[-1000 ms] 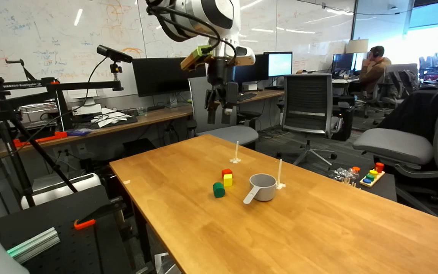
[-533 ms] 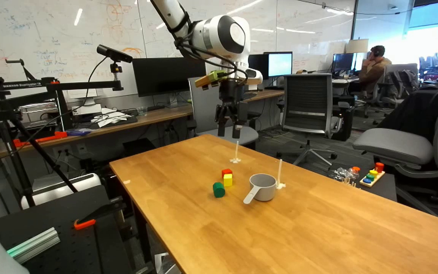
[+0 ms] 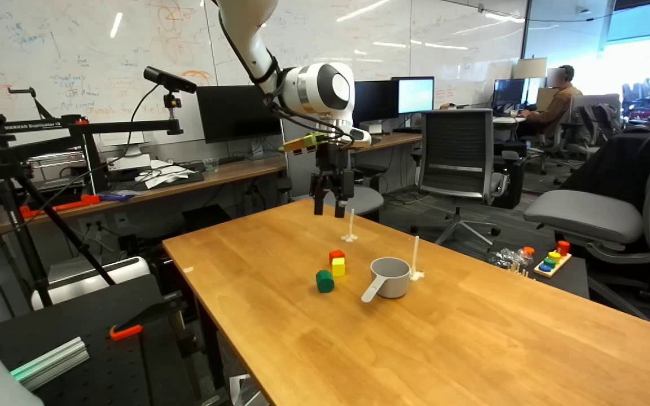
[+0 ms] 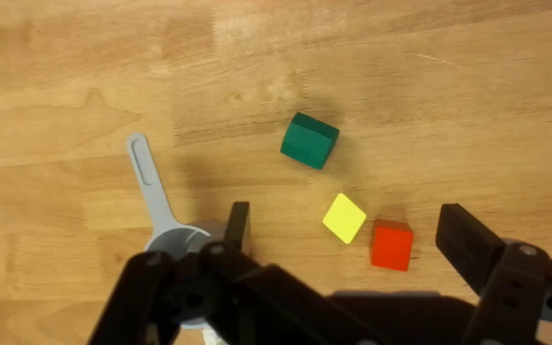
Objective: Put all the blocks in the cup
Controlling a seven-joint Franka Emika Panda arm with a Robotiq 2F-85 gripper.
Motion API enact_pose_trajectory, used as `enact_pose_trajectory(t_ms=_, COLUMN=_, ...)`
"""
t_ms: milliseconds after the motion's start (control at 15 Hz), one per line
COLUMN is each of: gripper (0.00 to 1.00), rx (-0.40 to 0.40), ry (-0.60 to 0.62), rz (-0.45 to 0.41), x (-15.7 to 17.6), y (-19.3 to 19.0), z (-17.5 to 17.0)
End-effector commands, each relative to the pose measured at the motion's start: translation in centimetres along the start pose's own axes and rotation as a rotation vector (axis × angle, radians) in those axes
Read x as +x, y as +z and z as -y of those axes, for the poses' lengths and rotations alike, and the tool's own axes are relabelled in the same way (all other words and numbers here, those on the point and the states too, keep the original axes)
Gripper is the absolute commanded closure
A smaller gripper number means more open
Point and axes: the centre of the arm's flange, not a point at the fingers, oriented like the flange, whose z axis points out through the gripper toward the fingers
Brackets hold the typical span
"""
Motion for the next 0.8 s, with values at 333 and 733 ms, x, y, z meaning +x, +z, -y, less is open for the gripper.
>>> enact_pose_trajectory(t_ms=333, gripper=0.00, rx=-0.147, ry=-0.015, rz=-0.028, x=5.1, y=0.9, z=4.9)
enact_pose_trajectory(t_ms=733, gripper=0.00, rx=-0.233, ry=0.023, rz=-0.011, x=8.8, y=4.3, z=3.1)
